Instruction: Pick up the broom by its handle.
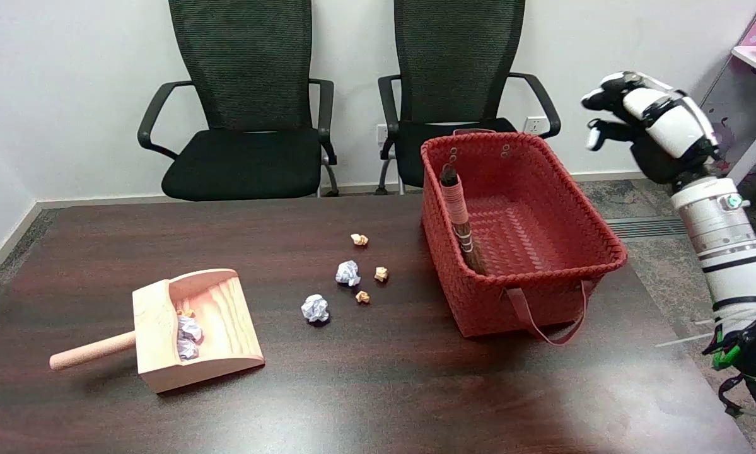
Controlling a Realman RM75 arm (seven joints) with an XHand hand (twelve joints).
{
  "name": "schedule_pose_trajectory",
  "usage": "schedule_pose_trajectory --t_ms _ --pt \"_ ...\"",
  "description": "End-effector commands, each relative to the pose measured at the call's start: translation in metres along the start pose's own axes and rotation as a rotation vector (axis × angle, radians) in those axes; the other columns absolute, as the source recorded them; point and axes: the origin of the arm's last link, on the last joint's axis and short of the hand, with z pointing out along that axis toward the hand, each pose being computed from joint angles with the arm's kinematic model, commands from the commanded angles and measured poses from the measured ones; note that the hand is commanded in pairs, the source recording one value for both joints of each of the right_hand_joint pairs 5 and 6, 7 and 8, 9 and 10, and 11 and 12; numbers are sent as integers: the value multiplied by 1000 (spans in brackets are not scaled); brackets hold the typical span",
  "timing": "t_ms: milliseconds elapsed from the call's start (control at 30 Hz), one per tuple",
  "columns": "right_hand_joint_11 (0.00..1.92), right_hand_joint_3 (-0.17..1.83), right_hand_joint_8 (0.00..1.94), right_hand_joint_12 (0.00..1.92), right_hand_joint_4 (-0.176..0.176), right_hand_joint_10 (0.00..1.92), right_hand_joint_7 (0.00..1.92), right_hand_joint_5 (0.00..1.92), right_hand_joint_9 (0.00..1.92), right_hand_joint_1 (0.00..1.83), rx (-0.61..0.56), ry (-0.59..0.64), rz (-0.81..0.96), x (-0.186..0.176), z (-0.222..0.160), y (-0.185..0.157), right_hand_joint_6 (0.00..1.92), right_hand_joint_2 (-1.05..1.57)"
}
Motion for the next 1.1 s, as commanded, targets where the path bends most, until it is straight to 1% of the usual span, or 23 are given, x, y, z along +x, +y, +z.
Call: schedule_pose_trajectory --t_ms 33,167,300,367,433,467,567,600,667,767,800,867,967,1100 --pt "1219 1047 827 1219 -176 687 827 827 687 668 -51 -161 -14 -19 -11 10 827 998" --pt "1208 1032 820 1208 -176 676 820 820 676 672 -48 -181 -22 -22 -10 10 820 971" --pt "1194 1019 776 1194 -176 660 776 776 660 685 -26 -179 -40 -18 -5 6 776 890" --pt "1169 1012 753 1169 -176 642 753 753 642 710 -28 -194 -56 -18 -6 6 753 790" --pt "1106 997 731 1106 -176 602 731 731 602 749 -40 -233 -71 -23 -6 8 731 577" --pt "1077 986 707 1077 -176 589 707 707 589 757 -48 -249 -74 -25 -6 10 707 517" --pt "880 915 383 880 -176 500 383 383 500 779 -64 -282 -72 -34 -5 12 383 291" --pt "833 868 359 833 -176 476 359 359 476 785 -65 -290 -73 -36 -5 13 359 208" --pt "775 817 325 775 -161 442 325 325 442 787 -71 -292 -70 -40 -4 15 325 139" --pt "616 750 277 616 -107 354 277 277 354 799 -108 -277 -49 -47 -3 28 277 44" --pt "565 735 261 565 -95 333 261 261 333 801 -121 -266 -33 -51 -2 33 261 23" --pt "476 733 244 476 -83 314 244 244 314 808 -138 -247 -2 -59 -3 45 244 -18" --pt "372 726 226 372 -72 298 226 226 298 834 -125 -209 60 -78 -5 63 226 -100" --pt "336 683 217 336 -77 277 217 217 277 867 -108 -201 101 -100 -5 77 217 -155"
